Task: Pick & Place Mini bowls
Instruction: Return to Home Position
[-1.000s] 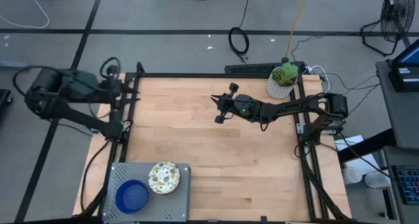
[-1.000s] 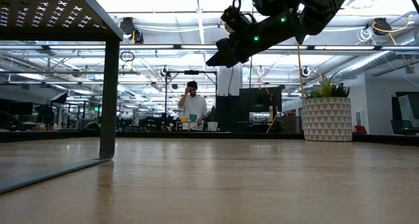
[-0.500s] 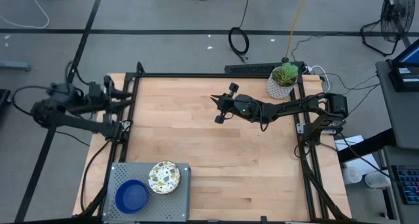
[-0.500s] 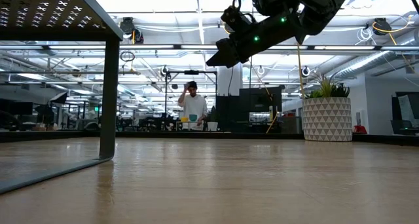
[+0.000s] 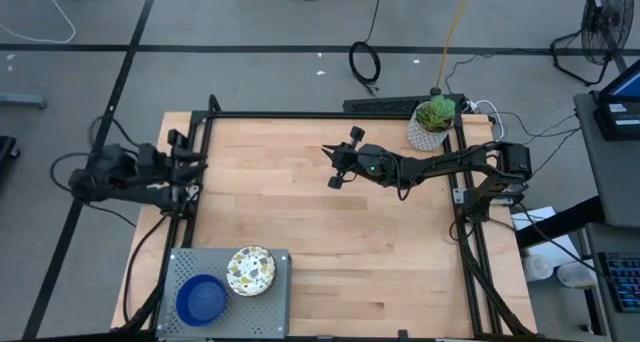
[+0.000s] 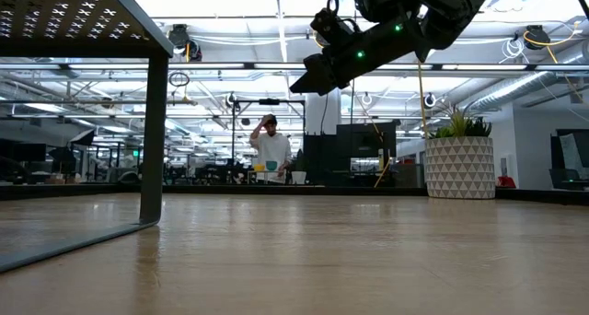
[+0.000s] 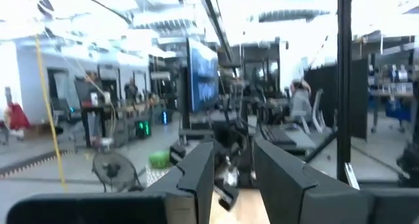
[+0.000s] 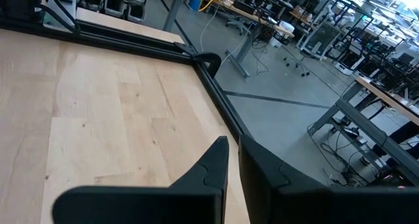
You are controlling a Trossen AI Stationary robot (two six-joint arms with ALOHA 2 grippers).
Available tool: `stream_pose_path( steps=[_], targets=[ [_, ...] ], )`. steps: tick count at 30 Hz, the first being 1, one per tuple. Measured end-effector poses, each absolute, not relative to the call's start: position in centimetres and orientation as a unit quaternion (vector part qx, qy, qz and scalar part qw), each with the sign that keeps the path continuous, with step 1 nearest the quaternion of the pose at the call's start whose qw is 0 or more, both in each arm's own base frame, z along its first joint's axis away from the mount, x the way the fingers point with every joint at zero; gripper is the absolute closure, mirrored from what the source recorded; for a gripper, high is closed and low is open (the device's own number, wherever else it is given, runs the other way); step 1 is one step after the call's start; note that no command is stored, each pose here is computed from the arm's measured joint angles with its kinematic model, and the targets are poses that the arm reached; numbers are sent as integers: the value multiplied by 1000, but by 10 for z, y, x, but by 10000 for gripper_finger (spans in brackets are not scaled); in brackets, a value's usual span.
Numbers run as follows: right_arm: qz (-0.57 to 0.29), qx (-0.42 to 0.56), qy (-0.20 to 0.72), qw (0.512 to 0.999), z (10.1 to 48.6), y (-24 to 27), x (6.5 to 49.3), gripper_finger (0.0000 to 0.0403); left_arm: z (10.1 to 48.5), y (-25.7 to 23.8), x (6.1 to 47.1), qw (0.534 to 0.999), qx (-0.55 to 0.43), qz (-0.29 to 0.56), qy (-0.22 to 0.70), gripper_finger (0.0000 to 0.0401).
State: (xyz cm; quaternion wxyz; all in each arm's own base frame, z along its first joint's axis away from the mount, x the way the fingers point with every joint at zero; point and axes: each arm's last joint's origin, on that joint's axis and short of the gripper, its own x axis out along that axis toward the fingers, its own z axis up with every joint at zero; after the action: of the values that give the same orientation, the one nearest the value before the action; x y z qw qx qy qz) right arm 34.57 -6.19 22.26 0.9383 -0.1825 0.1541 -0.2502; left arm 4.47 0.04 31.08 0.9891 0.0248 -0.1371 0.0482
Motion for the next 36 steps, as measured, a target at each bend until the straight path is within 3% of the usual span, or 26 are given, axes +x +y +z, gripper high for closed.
stream_pose_path(
  steps=[9, 24, 36],
  targets=[
    [-250, -183, 158, 938, 222, -62, 345, 379, 306, 3, 40, 981, 23, 81, -176, 288],
    [-250, -183, 157, 938, 222, -62, 346, 380, 263, 0, 65, 989, -2, 86, -123, 288],
    [-250, -183, 158, 938, 222, -62, 345, 379, 214, -2, 86, 993, 34, 83, -71, 288]
  ],
)
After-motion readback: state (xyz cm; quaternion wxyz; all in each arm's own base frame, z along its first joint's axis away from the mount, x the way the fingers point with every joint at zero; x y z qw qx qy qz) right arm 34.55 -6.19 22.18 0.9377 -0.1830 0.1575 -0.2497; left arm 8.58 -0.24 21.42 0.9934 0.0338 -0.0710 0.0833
